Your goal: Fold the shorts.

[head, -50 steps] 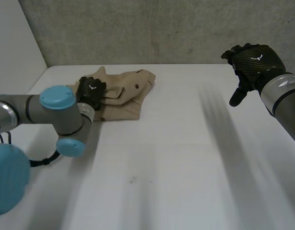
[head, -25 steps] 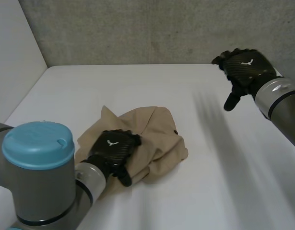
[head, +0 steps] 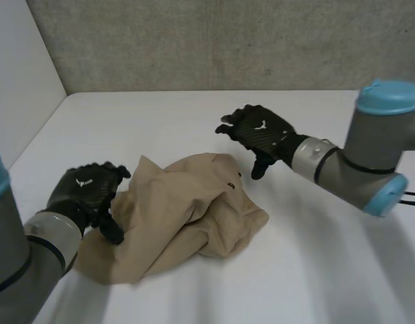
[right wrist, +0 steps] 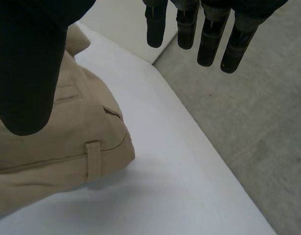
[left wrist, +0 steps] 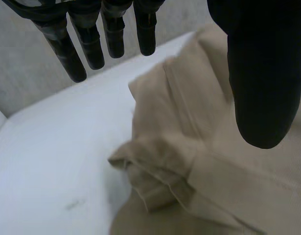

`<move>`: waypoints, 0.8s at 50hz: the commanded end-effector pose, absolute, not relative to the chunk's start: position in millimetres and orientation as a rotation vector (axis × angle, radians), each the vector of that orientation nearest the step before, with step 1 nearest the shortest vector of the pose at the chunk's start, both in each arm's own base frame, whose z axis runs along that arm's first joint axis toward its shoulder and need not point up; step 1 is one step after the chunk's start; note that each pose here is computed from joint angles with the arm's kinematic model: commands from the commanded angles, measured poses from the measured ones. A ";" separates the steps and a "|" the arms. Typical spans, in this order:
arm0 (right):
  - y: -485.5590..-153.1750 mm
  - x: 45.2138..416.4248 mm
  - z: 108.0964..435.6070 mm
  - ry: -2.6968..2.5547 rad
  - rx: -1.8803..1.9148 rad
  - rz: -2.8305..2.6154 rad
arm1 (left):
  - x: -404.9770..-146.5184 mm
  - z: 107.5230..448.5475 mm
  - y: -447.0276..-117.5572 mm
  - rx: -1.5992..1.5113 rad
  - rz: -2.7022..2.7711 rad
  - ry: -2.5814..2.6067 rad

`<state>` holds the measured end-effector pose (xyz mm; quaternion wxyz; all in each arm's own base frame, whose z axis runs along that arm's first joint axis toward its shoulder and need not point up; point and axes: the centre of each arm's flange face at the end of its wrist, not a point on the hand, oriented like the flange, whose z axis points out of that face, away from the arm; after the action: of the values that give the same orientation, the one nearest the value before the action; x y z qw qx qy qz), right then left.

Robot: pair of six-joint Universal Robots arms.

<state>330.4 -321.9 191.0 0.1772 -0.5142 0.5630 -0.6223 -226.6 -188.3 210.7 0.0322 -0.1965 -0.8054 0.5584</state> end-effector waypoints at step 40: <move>-352.1 328.7 418.9 0.792 -0.705 -2.985 | -272.2 436.1 -312.1 -0.155 2.991 -1.236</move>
<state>342.1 -376.8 366.7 -0.0235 -0.2605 0.2883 -0.9211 -279.1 -325.6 372.9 -0.0431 -0.1076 -0.5015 0.8574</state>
